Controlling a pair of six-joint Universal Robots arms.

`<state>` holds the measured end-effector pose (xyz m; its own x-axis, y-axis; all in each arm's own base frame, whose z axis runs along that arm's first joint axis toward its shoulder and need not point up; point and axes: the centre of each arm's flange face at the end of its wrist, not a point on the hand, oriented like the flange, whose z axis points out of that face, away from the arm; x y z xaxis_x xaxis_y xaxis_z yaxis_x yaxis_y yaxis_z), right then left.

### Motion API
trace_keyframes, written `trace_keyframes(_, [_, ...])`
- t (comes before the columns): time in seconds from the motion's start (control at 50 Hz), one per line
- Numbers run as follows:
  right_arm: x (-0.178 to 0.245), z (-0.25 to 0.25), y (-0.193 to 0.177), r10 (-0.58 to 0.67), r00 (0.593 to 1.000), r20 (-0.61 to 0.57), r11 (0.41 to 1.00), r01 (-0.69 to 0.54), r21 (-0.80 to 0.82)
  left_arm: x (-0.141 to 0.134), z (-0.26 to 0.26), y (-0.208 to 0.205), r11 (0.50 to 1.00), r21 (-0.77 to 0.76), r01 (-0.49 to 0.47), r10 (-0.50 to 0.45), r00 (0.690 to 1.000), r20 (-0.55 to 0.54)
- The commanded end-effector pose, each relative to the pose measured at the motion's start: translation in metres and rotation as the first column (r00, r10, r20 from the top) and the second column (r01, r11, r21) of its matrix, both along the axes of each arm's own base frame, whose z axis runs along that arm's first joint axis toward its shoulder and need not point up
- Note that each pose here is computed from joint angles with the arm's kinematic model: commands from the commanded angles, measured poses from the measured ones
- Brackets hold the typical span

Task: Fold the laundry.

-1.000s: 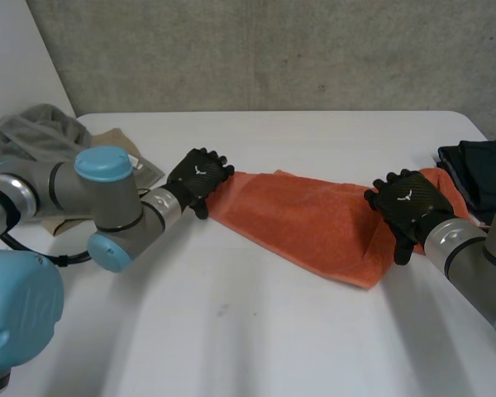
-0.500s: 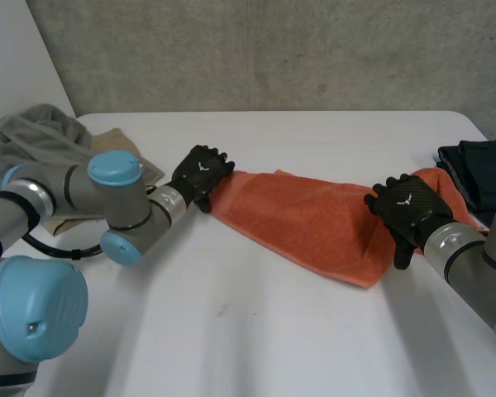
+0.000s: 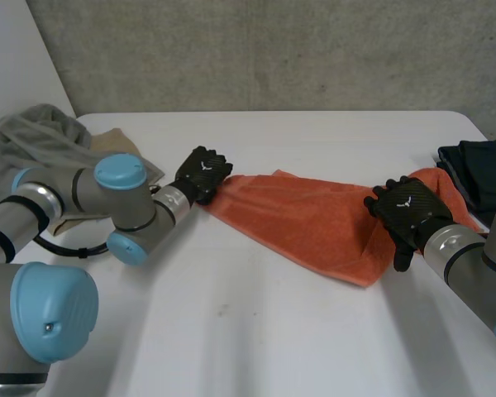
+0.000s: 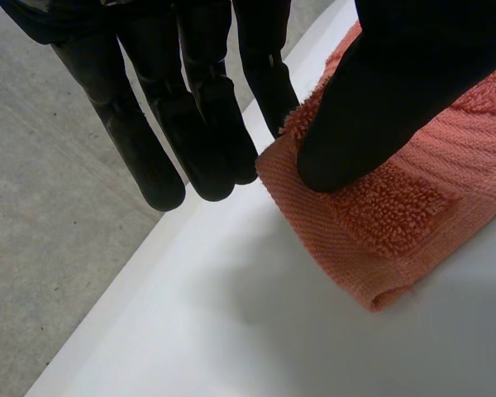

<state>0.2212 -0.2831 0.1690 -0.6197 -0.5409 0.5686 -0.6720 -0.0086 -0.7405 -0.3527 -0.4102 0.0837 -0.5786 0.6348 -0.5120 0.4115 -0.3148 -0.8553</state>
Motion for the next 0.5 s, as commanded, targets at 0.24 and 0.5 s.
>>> trace_keyframes(0.24, [-0.013, 0.026, 0.021, -0.077, 0.995, 0.059, 0.986, 0.067, 0.15, 0.025, 0.084, 0.056, 0.994, -0.016, -0.106, 0.106, 0.994, -0.001])
trace_keyframes(0.5, [-0.004, 0.002, 0.039, -0.084, 0.975, 0.207, 0.946, 0.013, 0.325, 0.061, 0.124, 0.112, 0.991, 0.012, -0.135, 0.135, 0.991, 0.002])
